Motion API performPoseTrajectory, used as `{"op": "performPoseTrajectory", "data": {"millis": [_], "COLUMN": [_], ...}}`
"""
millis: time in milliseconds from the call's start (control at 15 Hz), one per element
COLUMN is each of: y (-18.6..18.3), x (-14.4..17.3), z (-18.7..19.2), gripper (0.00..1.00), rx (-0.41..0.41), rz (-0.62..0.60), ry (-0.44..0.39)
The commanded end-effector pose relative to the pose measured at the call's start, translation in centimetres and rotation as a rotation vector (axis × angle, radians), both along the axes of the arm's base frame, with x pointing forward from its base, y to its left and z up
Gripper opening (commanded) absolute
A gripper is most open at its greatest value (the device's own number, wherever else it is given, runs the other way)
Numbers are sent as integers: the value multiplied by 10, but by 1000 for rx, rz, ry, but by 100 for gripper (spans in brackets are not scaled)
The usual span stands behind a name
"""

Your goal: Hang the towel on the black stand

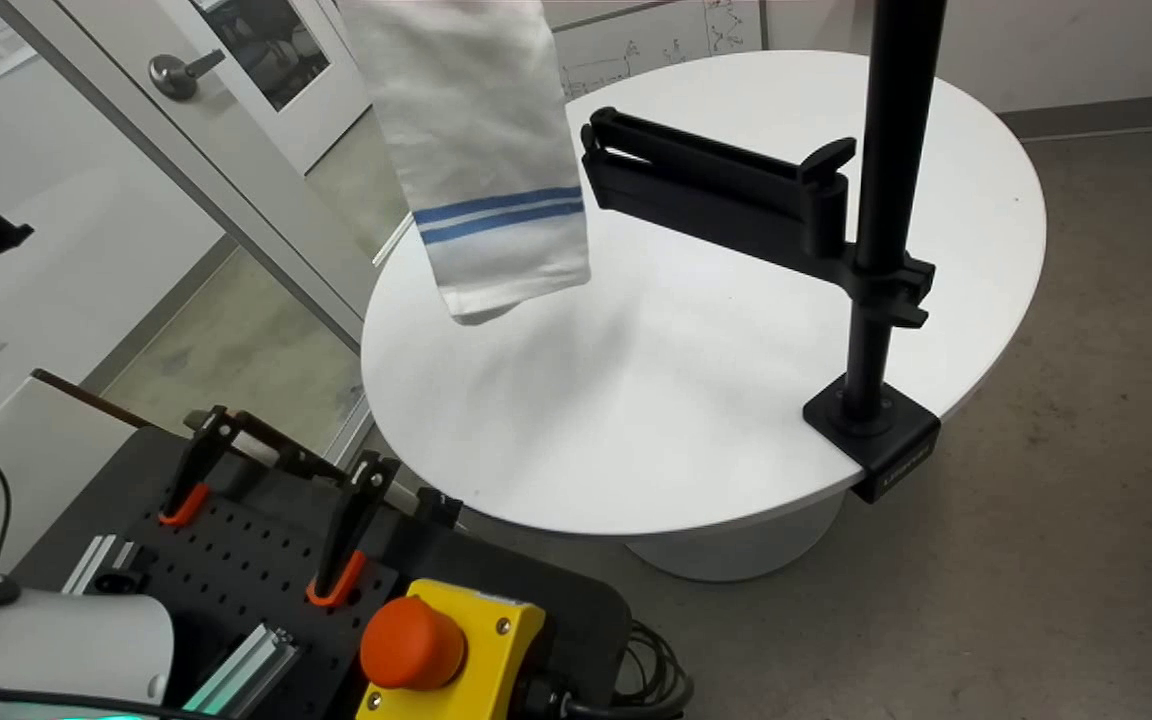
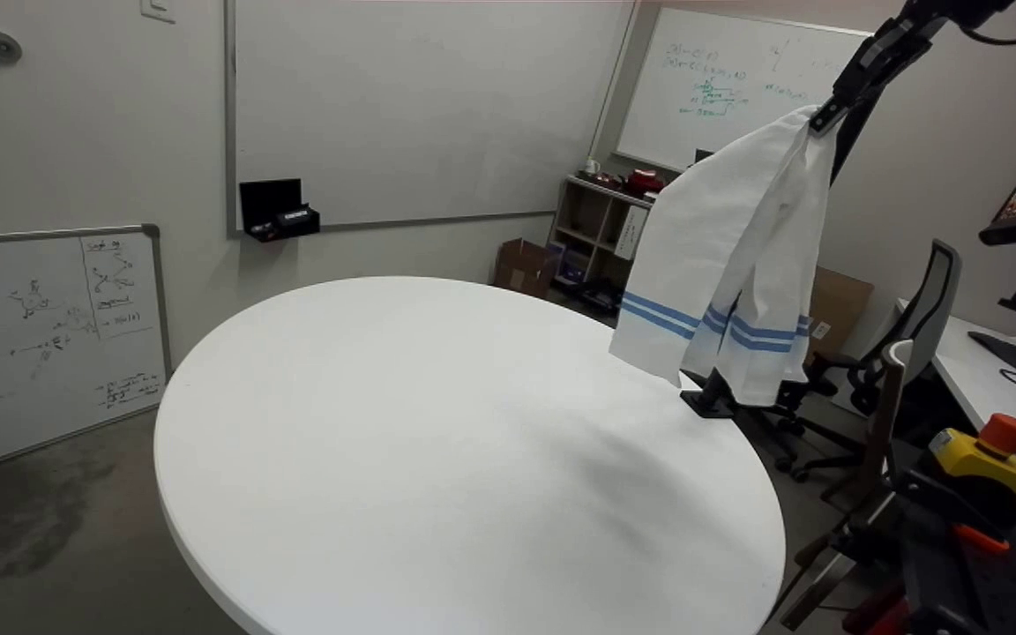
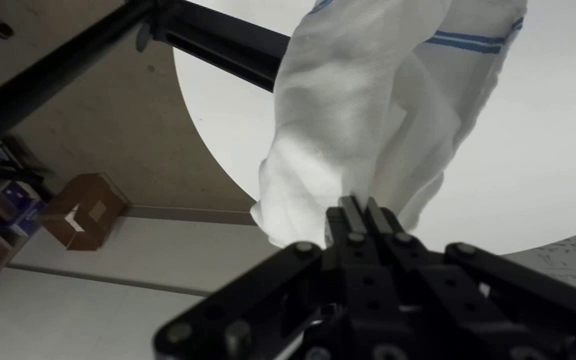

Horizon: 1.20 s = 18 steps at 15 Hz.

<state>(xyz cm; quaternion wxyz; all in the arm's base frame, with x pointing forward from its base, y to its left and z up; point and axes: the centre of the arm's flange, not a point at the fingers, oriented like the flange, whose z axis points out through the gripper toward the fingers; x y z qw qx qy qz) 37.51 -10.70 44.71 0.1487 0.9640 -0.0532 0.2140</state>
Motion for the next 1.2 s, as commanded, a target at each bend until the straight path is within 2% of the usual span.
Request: {"op": "performPoseTrajectory", "data": {"millis": [0, 267, 667, 1133], "y": [-23, -50, -98, -118], "x": [17, 41, 79, 129], "z": [10, 12, -4, -23], "gripper": [1, 1, 1, 1], "rx": [-31, -60, -40, -51], "rz": [-118, -237, -405, -522], "ry": [28, 69, 170, 222]}}
